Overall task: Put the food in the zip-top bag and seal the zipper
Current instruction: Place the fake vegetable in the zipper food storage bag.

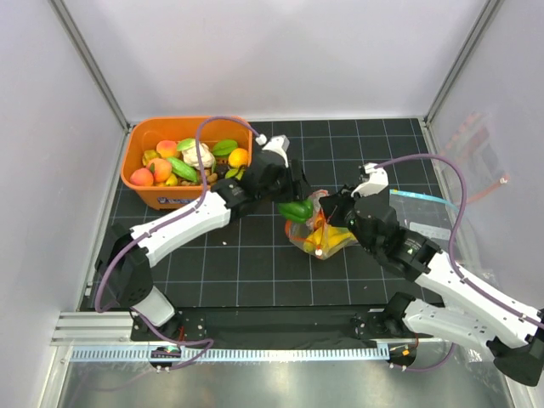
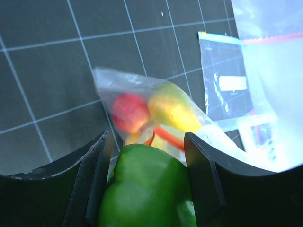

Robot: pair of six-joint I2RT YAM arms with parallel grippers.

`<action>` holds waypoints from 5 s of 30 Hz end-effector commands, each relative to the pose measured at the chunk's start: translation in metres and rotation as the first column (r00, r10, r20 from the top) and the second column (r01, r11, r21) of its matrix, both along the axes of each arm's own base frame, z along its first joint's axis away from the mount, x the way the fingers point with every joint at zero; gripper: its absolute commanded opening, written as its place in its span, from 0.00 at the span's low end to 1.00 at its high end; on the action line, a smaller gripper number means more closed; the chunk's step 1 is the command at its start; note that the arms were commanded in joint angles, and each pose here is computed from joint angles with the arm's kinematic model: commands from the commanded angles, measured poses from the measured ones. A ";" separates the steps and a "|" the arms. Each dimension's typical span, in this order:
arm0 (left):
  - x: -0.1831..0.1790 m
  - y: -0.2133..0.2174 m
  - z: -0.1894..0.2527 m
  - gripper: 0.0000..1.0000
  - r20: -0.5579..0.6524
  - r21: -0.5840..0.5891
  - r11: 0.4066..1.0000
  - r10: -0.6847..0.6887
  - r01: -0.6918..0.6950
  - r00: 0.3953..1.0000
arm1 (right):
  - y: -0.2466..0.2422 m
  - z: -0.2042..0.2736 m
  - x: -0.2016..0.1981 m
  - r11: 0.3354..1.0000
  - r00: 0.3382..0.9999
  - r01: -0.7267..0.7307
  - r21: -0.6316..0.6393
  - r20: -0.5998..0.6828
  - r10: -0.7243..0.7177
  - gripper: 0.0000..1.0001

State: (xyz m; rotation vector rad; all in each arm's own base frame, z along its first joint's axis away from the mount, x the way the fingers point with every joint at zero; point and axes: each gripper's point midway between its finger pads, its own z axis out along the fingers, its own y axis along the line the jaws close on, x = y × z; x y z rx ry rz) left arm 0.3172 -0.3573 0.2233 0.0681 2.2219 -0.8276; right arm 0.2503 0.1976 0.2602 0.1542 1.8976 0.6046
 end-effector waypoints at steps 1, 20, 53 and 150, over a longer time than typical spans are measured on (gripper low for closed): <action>0.007 -0.007 0.037 0.00 0.161 -0.099 0.993 0.074 -0.058 0.984 | 0.006 0.035 -0.001 0.987 0.997 -0.015 0.158 0.073 0.004 0.01; -0.041 0.012 0.080 0.00 0.320 -0.228 0.974 0.075 0.000 0.944 | 0.029 0.023 -0.001 0.940 1.000 -0.013 0.340 -0.019 0.020 0.01; -0.051 0.002 0.060 0.00 0.489 -0.126 0.990 0.010 0.059 0.872 | 0.011 0.040 -0.010 0.828 0.985 0.149 0.540 -0.158 -0.074 0.01; -0.096 0.066 0.062 0.00 0.381 0.037 0.993 -0.120 0.114 0.917 | -0.017 -0.007 0.018 0.952 0.945 0.298 0.075 -0.165 -0.283 0.01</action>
